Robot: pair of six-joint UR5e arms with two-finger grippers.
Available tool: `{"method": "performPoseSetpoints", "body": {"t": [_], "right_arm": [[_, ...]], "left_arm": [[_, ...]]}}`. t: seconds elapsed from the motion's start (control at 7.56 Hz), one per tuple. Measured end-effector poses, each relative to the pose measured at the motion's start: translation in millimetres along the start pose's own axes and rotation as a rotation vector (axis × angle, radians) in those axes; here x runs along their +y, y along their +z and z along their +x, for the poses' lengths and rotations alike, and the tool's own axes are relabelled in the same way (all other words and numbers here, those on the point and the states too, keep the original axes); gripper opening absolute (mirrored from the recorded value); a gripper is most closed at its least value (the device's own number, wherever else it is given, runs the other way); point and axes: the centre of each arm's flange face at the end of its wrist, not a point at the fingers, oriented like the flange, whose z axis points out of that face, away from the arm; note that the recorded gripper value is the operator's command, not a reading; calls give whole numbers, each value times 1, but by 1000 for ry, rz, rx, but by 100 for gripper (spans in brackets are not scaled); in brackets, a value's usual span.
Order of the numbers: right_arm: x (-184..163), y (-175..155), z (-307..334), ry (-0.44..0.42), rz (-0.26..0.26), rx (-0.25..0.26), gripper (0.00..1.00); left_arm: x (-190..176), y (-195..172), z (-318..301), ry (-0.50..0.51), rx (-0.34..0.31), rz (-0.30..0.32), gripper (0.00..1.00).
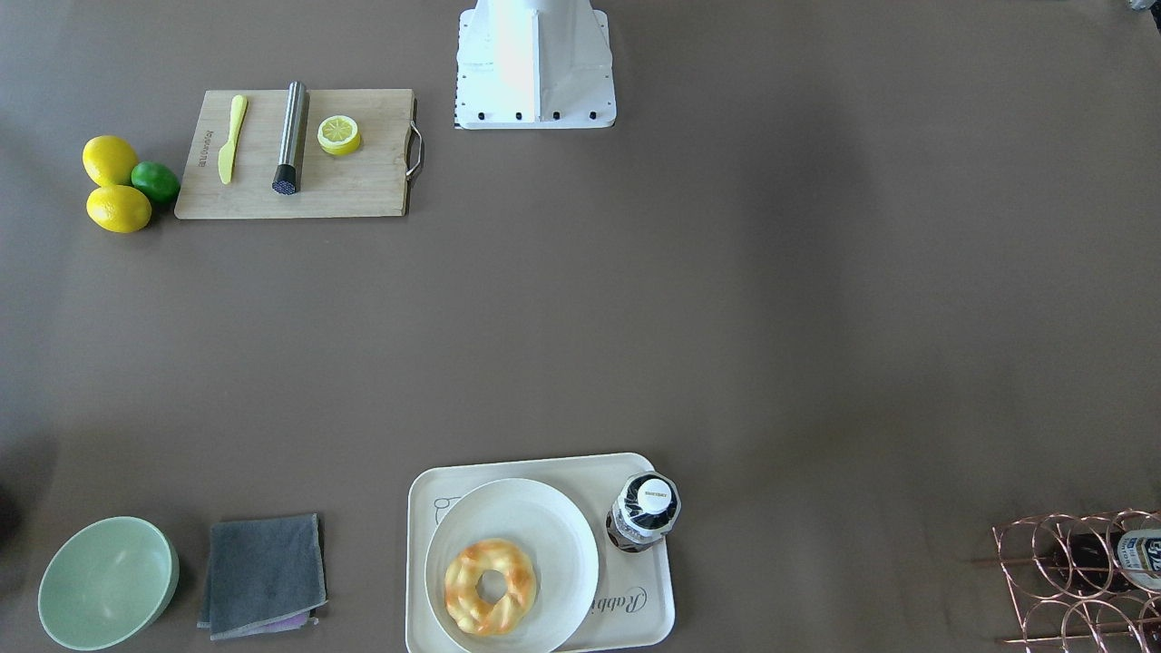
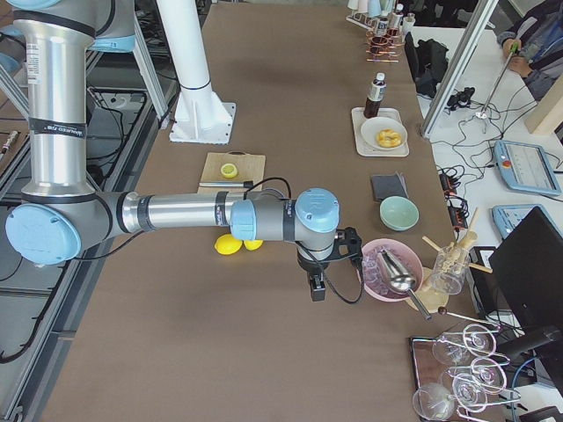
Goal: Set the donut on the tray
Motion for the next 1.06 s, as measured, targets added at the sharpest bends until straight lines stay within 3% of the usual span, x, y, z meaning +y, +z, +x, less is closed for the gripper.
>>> {"method": "performPoseSetpoints", "body": {"t": [1.06], "right_arm": [[-2, -2, -3, 1, 7, -8, 100]], "left_arm": [[3, -7, 1, 14, -9, 29, 98]]}}
